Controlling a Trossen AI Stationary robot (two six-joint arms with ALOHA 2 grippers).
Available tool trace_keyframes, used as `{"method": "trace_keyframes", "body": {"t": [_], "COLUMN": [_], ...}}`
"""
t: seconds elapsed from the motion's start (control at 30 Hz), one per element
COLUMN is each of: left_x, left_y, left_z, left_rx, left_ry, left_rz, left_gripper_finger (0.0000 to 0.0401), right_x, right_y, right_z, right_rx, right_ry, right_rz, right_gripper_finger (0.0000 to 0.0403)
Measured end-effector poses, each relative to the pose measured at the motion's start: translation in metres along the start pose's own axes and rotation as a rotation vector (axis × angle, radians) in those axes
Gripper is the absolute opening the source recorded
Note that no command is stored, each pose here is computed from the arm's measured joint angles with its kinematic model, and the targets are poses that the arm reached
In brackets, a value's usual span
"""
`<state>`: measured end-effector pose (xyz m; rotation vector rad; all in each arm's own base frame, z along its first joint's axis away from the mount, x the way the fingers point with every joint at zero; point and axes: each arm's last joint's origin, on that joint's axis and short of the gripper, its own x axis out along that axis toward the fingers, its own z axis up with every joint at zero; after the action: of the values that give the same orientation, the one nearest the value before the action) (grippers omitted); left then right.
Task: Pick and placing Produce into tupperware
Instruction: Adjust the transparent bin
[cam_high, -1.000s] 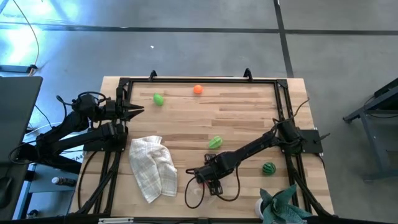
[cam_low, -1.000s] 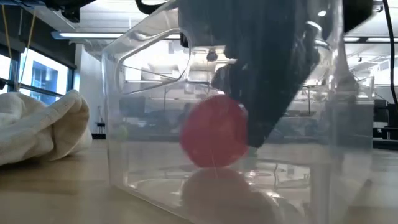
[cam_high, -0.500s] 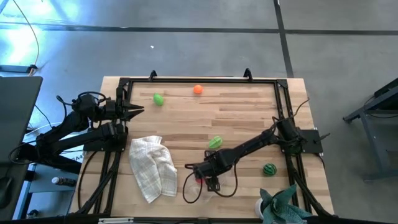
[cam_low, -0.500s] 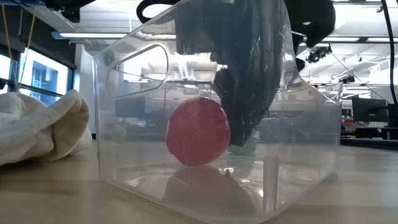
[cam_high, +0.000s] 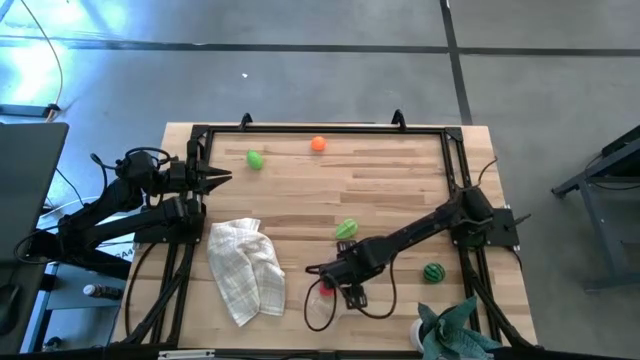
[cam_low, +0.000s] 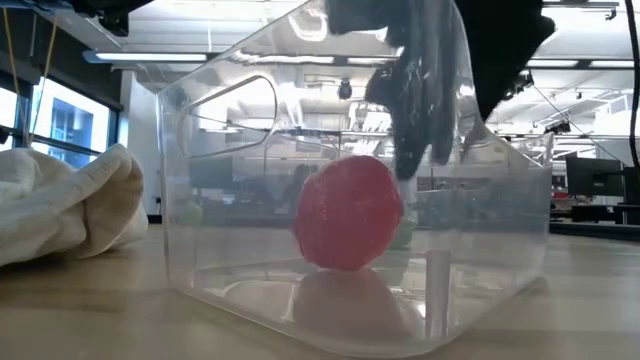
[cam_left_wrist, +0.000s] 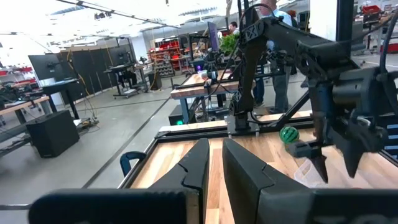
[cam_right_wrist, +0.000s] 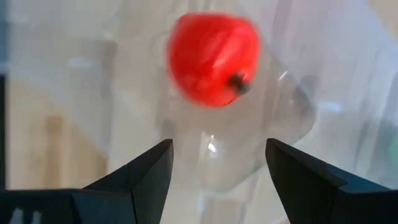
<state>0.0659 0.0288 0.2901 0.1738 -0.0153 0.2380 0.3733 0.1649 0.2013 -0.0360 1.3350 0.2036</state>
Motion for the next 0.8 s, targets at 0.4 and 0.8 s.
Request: {"method": "trace_keyframes", "body": {"t": [0.4,0.8], "left_x": [0.0,0.0], "left_y": [0.0,0.0], "left_z": [0.0,0.0], "left_rx": [0.0,0.0], "left_ry": [0.0,0.0], "left_rz": [0.0,0.0], "left_gripper_finger": [0.0037,0.0037], "right_x": [-0.008,-0.011], "right_y": [0.032,0.062], "right_z": [-0.007,0.004], "right_rx": [-0.18,-0.226], "right_ry": [-0.038,-0.224], "right_rz": [0.042,0.199], "right_gripper_finger": [0.0205,0.0169]}}
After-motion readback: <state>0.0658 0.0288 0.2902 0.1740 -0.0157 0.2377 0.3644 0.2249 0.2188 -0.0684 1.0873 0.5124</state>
